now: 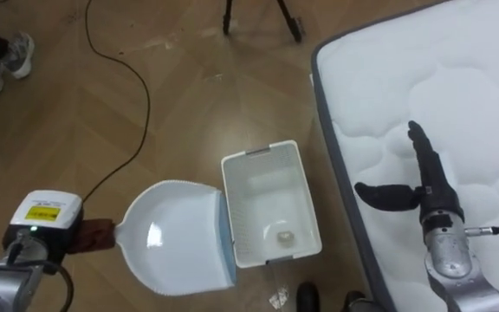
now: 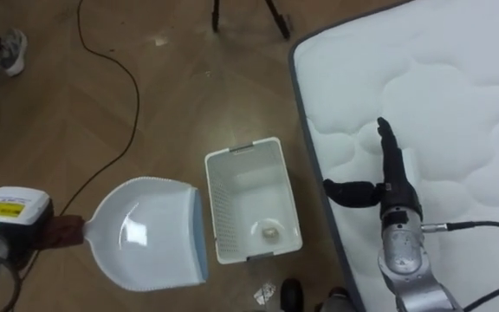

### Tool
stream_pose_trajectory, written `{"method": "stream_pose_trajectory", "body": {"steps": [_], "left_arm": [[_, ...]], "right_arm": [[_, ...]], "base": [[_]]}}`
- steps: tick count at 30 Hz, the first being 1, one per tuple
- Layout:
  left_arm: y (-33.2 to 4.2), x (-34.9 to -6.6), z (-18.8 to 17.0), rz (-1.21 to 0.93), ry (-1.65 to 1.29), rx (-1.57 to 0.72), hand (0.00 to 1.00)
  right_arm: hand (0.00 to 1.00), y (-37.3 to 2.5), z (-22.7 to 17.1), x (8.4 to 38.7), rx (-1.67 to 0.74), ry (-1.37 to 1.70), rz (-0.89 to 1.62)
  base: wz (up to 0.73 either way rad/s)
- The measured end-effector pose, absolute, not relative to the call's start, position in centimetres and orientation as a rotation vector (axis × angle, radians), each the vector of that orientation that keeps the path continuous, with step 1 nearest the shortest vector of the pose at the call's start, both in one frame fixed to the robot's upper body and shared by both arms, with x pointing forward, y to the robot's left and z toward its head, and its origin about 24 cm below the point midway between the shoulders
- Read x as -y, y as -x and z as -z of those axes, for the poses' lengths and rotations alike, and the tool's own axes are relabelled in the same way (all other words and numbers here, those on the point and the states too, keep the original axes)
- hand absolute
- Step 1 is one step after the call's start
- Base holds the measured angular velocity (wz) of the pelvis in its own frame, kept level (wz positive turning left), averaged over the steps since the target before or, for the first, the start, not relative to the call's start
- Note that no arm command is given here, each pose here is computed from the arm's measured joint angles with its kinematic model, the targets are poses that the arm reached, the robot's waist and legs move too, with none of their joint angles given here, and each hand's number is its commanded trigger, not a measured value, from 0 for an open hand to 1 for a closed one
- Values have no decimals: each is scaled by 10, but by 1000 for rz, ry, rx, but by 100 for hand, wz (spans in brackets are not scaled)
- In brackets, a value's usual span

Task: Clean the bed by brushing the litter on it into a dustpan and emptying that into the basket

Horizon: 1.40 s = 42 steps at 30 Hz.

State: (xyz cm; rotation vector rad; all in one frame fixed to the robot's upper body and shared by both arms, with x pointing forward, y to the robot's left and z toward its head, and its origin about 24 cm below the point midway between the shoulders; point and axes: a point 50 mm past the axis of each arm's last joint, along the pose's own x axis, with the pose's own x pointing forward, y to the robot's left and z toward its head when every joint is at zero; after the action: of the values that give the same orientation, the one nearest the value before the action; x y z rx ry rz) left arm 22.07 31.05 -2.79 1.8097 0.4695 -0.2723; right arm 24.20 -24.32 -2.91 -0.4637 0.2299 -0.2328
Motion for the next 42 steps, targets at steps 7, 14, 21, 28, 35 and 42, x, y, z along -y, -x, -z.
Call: {"method": "stream_pose_trajectory", "body": {"steps": [7, 14, 21, 28, 35, 42], "left_arm": [[-221, -309, 21, 232, -1757, -401, 100], [-199, -296, 34, 200, -1616, -369, 100], [-197, -282, 38, 231, -1542, -323, 100], [-199, -279, 38, 217, -1483, -318, 100], [-205, -273, 32, 144, -1408, -290, 100], [-207, -272, 32, 77, -1292, -339, 100]], "right_arm": [[0, -226, 39, 246, -273, 462, 223], [0, -209, 48, 252, -329, 414, 234], [0, -192, 47, 261, -340, 401, 253], [0, -189, 45, 258, -331, 386, 231], [0, -193, 43, 254, -325, 373, 228], [0, -196, 46, 241, -328, 341, 179]], "base": [[-6], [-46], [-27], [-77], [-119], [-106]]}}
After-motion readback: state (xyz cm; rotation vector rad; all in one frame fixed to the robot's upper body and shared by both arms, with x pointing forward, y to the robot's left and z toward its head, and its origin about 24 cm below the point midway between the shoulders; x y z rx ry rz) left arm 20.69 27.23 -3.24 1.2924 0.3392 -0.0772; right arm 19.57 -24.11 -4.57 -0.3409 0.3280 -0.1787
